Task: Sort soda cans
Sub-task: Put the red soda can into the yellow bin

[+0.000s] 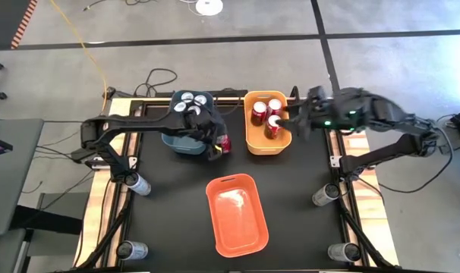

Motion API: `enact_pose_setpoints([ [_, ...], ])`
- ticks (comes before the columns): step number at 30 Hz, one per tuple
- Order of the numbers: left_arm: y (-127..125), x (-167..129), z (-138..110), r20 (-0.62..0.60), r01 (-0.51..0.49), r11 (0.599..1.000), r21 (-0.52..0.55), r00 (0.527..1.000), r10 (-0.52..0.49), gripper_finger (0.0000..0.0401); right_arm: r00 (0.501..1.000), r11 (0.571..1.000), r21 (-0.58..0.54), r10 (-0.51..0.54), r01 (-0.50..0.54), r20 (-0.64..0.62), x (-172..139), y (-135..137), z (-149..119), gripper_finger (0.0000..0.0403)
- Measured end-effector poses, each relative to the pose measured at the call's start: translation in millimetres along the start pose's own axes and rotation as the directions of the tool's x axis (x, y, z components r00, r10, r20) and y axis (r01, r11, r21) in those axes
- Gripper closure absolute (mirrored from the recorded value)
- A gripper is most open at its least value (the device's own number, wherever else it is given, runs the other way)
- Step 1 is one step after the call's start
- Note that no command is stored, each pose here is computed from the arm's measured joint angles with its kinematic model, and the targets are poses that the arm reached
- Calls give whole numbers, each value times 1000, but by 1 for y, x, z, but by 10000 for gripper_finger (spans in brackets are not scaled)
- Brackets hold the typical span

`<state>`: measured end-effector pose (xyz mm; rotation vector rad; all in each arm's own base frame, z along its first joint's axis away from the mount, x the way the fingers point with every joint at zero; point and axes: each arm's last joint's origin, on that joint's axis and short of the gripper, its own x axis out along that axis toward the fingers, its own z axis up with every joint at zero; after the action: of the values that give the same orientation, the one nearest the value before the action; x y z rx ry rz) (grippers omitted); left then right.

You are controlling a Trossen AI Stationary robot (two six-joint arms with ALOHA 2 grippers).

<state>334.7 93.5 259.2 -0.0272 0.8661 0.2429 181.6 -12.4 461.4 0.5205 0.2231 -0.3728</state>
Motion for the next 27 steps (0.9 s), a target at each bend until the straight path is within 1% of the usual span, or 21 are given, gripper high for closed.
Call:
enact_pose_setpoints([
  [2,-2,7,-8,-33,3,1000,9,999,-3,103,999,1000,-7,-19,19,-31,14,2,-4,10],
  [7,-8,15,-21,-69,22,999,48,997,-19,103,991,997,-39,-68,64,-118,52,7,-16,10],
  [10,-12,15,-24,-93,33,996,85,995,-25,103,984,997,-48,-64,57,-167,68,9,-23,10],
  [12,-14,15,-23,-92,36,994,108,995,-26,103,984,998,-49,-46,38,-172,74,11,-24,10],
  [15,-18,15,-24,-104,48,990,135,994,-34,103,987,999,-51,0,-9,-158,75,17,-23,10],
  [20,-22,15,-24,-100,60,987,146,994,-46,103,993,998,-35,51,-55,-110,65,20,-17,10],
  [23,-24,26,-21,-98,68,987,143,994,-55,103,995,997,-25,72,-74,-74,57,20,-11,10],
  [25,-25,38,-19,-146,81,987,138,987,-61,103,995,995,-17,93,-94,-43,54,21,-8,10],
  [27,-25,44,-11,-163,84,989,119,985,-64,103,994,994,-13,105,-106,-25,51,22,-6,10],
])
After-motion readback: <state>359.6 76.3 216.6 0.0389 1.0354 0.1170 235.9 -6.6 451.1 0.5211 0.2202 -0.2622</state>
